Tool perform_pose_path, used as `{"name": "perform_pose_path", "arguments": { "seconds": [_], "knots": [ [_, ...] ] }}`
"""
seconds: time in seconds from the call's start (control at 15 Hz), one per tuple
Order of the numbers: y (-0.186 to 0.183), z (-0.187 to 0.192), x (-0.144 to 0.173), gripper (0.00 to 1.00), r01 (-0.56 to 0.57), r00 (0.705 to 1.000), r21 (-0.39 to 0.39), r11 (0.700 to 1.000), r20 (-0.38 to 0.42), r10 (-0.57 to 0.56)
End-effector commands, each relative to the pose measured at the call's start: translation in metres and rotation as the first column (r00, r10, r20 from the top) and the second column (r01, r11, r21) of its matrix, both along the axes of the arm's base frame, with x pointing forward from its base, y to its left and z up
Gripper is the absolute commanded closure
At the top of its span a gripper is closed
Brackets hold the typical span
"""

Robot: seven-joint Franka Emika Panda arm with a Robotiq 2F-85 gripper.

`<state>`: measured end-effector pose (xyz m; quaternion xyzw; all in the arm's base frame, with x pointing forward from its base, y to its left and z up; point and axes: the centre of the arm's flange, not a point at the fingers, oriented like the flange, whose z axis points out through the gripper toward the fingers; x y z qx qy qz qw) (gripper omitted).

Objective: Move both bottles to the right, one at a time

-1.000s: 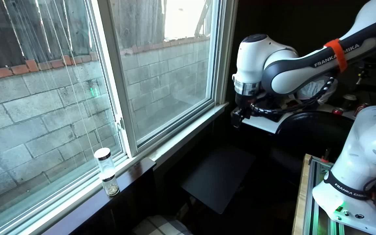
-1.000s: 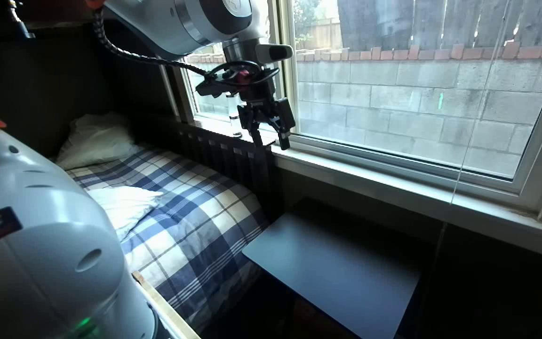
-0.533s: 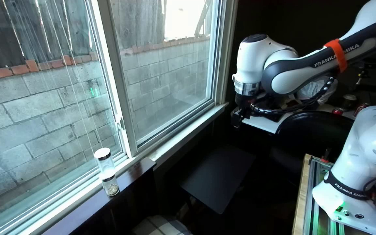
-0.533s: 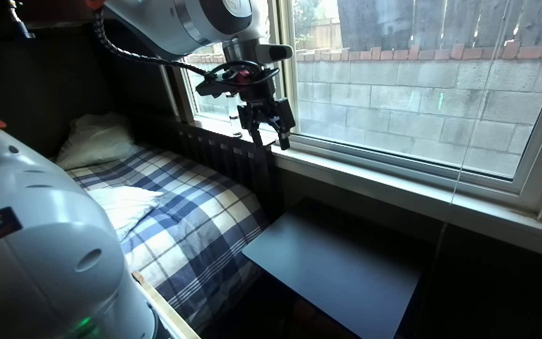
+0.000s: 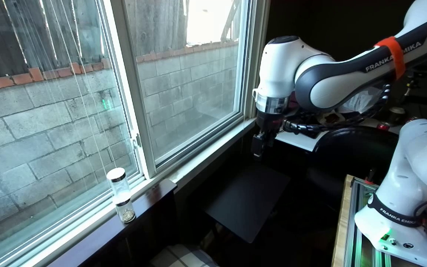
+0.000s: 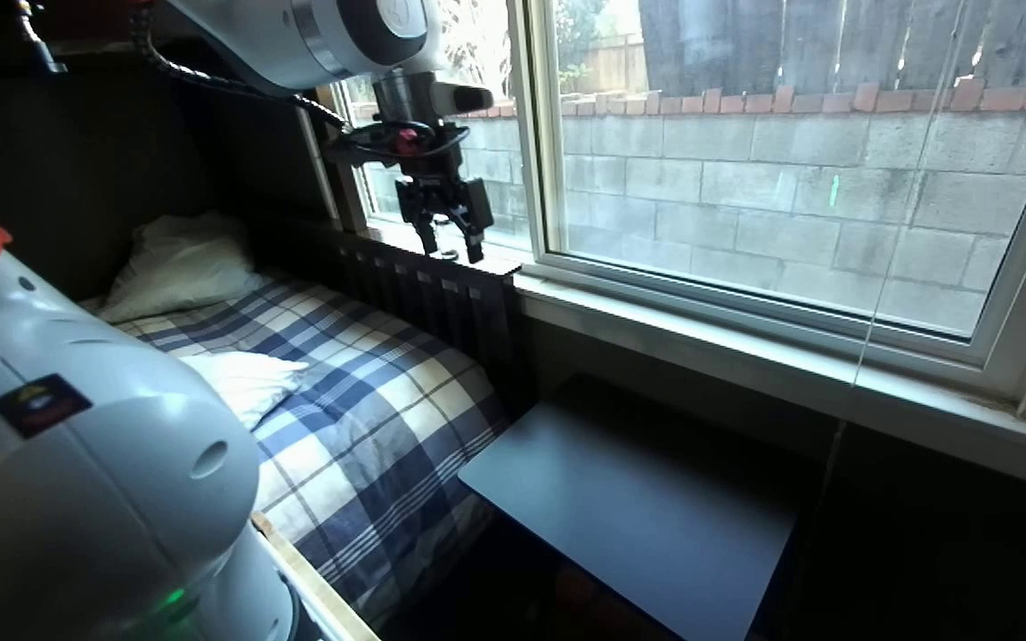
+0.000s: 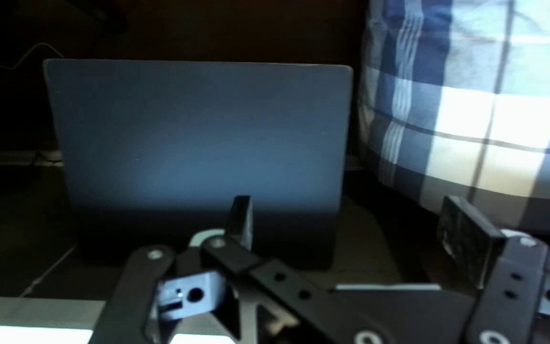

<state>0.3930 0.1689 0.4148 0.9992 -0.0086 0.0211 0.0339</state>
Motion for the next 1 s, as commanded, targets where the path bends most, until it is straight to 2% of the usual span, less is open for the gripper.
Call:
{"name": "perform_pose_path", "arguments": {
  "seconds": [0.0,0.27,0.47,0.93],
  "knots": [
    [0.085,0.002,0.022,0.0,-0.048,0.997,0.096,0.994,0.064,0.042],
    [0.15,0.012,0.055,0.0,-0.132,0.982,0.15,0.98,0.153,0.109],
    [0.179,0.019,0.09,0.0,-0.164,0.979,0.202,0.965,0.151,0.135],
    [0.239,0.021,0.162,0.0,-0.241,0.959,0.213,0.947,0.205,0.198]
  ]
}}
